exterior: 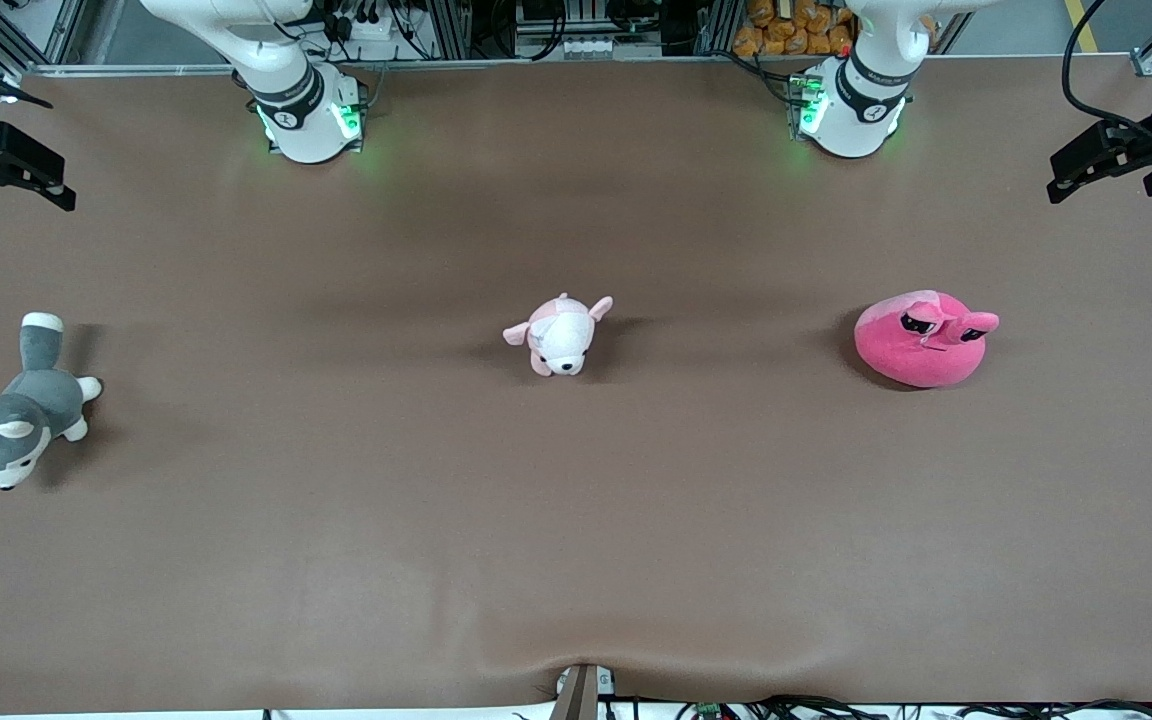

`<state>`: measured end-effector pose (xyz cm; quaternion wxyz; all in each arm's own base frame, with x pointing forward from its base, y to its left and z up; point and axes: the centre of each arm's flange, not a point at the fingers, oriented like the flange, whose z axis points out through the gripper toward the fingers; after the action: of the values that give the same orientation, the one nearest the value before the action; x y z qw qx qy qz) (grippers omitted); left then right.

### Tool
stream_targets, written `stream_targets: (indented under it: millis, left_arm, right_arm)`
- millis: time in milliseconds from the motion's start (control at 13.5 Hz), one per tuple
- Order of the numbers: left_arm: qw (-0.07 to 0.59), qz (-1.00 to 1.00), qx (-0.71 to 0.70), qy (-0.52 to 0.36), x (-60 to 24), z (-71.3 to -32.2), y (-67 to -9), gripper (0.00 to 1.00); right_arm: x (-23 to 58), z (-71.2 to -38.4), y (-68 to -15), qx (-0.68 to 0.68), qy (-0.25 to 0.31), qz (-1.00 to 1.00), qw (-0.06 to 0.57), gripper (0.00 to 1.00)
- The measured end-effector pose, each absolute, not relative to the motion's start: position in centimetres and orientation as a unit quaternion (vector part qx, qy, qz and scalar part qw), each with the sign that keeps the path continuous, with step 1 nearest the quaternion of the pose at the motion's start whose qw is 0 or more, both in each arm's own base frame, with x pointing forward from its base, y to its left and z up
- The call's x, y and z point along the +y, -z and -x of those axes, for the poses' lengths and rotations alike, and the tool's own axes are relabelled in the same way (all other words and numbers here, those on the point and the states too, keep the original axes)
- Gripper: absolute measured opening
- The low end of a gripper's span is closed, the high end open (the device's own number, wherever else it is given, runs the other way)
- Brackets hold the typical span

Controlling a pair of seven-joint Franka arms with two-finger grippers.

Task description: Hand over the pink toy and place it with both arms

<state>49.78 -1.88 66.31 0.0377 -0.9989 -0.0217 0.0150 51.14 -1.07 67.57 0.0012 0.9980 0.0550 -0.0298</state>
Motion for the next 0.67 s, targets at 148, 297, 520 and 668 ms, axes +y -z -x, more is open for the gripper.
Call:
stream_targets:
  millis: [148,297,520,668]
  left_arm:
    - [0.038,0.999,-0.022,-0.015,-1.88,-49.78,-66.32,1.0]
    - [0.038,0.999,-0.022,-0.013,-1.85,-49.78,-66.46,1.0]
    - [0.037,0.999,-0.022,-0.006,-1.88,-49.79,-67.13,1.0]
    - [0.037,0.999,-0.022,-0.005,-1.87,-49.91,-67.22,1.0]
  right_arm:
    - [-1.07,-51.14,-67.57,0.055,0.03,-0.998,0.001,1.0]
    - [-1.07,-51.14,-67.57,0.055,0.03,-0.998,0.001,1.0]
    - [-1.07,-51.14,-67.57,0.055,0.03,-0.998,0.001,1.0]
    - [-1.07,-51.14,-67.57,0.055,0.03,-0.998,0.001,1.0]
